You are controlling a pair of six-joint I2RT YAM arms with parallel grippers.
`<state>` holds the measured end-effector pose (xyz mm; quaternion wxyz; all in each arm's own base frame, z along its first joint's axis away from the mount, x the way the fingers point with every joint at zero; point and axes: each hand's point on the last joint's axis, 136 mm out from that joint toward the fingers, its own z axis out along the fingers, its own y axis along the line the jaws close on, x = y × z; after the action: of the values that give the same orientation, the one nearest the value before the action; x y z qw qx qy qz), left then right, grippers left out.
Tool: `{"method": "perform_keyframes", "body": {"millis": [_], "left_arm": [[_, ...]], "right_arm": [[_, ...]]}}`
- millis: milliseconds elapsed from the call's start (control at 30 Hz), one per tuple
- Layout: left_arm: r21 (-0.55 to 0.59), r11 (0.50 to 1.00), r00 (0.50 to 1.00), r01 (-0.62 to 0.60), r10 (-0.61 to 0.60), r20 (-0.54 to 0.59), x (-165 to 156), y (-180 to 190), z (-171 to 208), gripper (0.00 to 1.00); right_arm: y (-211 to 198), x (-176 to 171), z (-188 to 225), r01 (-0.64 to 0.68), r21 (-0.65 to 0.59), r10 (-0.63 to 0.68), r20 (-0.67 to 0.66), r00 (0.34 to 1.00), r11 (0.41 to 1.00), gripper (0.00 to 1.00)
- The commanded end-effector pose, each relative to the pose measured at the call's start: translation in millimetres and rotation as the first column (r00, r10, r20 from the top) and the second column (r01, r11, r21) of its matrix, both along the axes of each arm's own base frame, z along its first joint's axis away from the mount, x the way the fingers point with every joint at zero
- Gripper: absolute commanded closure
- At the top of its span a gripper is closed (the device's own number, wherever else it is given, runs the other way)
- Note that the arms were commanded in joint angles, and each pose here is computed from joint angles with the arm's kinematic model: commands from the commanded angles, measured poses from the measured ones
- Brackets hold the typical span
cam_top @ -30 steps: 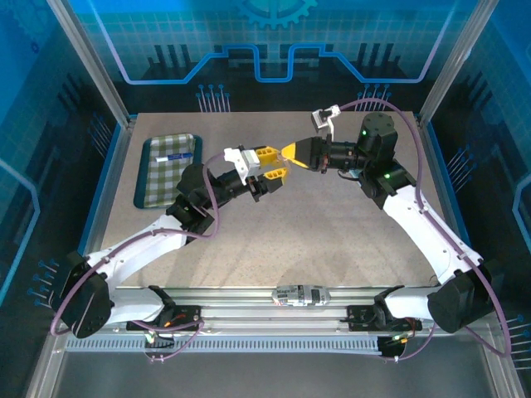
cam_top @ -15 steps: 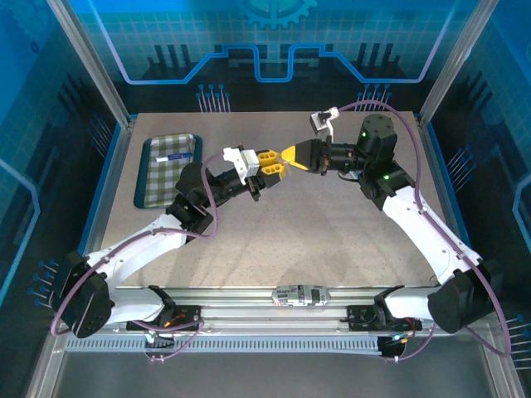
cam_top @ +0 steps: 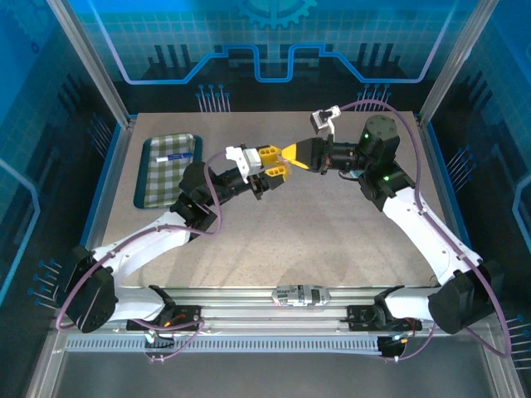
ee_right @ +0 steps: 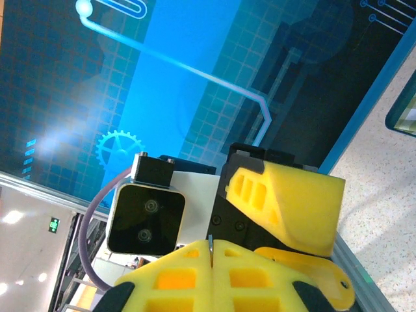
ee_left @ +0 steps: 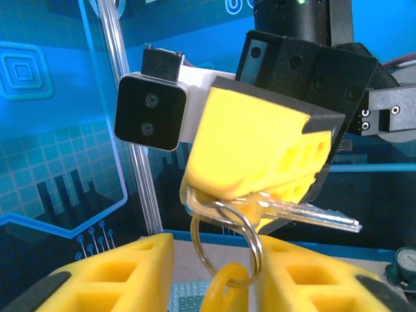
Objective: Remove the keys from the keyring
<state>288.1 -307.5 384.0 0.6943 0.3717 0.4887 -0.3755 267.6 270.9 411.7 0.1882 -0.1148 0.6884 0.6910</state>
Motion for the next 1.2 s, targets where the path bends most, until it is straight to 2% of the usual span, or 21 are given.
{"method": "perform_keyframes", "body": {"millis": [0,133,300,367,467,700,800,967,1167], "left_arm": [[-0.049,0.998,0.997,0.028,-0.024,0.078,-6,1,28,0.67],[-0.056,0.998,0.996,0.019,-0.014,0.094,-6,3,33,0.71],[-0.067,0.998,0.994,0.017,-0.01,0.108,-8,5,39,0.68],[-0.064,0.998,0.994,0.022,-0.015,0.111,-8,4,40,0.75],[-0.071,0.997,0.993,0.028,-0.019,0.116,-10,5,43,0.76],[-0.066,0.997,0.991,0.045,-0.036,0.129,-17,8,45,0.94],[-0.081,0.996,0.994,0.049,-0.041,0.099,-17,14,46,1.0],[-0.075,0.996,0.997,0.05,-0.045,0.064,-18,19,43,1.0],[-0.041,0.997,0.998,0.064,-0.063,0.033,-20,18,37,1.0]], "right_arm": [[1,-9,9,-0.034,0.024,0.033,0.04,0.999,0.999,1.0],[1,-10,7,-0.036,0.022,0.035,0.04,0.999,0.999,1.0],[1,-9,4,-0.04,0.02,0.039,0.033,0.999,0.999,1.0],[1,-9,4,-0.041,0.023,0.04,0.033,0.999,0.999,1.0],[1,-9,4,-0.042,0.023,0.041,0.036,0.999,0.999,1.0],[-3,-4,-3,-0.024,0.011,0.024,0.022,0.999,1.0,1.0],[-4,-3,-5,-0.016,-0.002,0.016,0.031,0.999,1.0,1.0],[-10,2,-14,0.02,-0.041,-0.019,0.033,0.999,0.999,1.0],[-15,1,-9,0.062,-0.086,-0.053,0.102,0.993,0.994,1.0]]}}
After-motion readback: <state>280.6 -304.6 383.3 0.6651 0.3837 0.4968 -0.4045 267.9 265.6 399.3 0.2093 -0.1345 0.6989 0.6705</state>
